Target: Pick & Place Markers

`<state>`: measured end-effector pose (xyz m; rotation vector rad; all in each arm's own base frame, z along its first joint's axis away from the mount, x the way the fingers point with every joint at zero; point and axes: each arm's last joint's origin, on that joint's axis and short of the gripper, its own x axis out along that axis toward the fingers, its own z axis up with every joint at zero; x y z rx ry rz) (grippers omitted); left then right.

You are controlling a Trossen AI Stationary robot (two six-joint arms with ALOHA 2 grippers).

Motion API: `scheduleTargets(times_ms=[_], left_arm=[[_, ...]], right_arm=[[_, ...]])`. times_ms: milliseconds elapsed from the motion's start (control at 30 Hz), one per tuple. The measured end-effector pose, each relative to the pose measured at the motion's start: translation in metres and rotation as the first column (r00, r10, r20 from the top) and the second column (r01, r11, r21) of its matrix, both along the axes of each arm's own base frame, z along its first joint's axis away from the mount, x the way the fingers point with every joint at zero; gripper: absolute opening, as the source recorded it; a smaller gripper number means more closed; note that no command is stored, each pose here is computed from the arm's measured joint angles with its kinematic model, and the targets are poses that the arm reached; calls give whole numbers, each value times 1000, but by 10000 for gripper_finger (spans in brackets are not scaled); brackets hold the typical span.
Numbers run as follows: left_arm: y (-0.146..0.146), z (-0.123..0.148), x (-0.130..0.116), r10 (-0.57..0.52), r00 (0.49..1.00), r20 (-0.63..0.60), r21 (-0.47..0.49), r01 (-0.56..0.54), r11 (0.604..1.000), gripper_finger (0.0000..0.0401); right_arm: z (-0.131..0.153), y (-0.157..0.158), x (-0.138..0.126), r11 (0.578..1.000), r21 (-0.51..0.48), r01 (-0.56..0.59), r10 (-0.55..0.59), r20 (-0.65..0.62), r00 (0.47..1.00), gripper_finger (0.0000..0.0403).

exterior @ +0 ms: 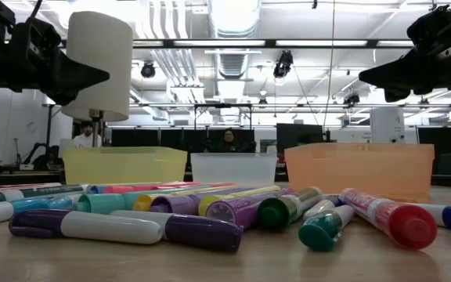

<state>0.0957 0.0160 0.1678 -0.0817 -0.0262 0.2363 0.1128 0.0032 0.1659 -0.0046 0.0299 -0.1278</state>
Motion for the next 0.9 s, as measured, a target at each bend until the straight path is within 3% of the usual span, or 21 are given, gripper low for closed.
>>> scheduleTargets(times_ms=[133,233,333,400,667,800,900], left_arm=[[0,0,0,0,1000,1,0,0,1000,0],[0,0,0,0,1000,0,0,0,1000,0],[0,0,0,0,1000,0,0,0,1000,0],[0,0,0,0,1000,0,0,0,1000,0],[0,0,0,0,1000,0,0,0,1000,0],[0,0,0,0,1000,0,0,0,1000,0],[0,0,0,0,1000,0,0,0,1000,0]], right_arm=[[2,0,0,1000,31,-1,0,25,1000,8],[10,0,0,988,155,-13,-6,122,993,8],[17,0,-1,924,377,-65,-23,225,974,8],[20,0,-2,883,460,-96,-32,263,964,8],[30,-1,-4,804,567,-181,-58,376,925,8],[30,3,-3,760,589,-273,41,376,926,8],[25,7,1,725,628,-282,78,331,940,9]])
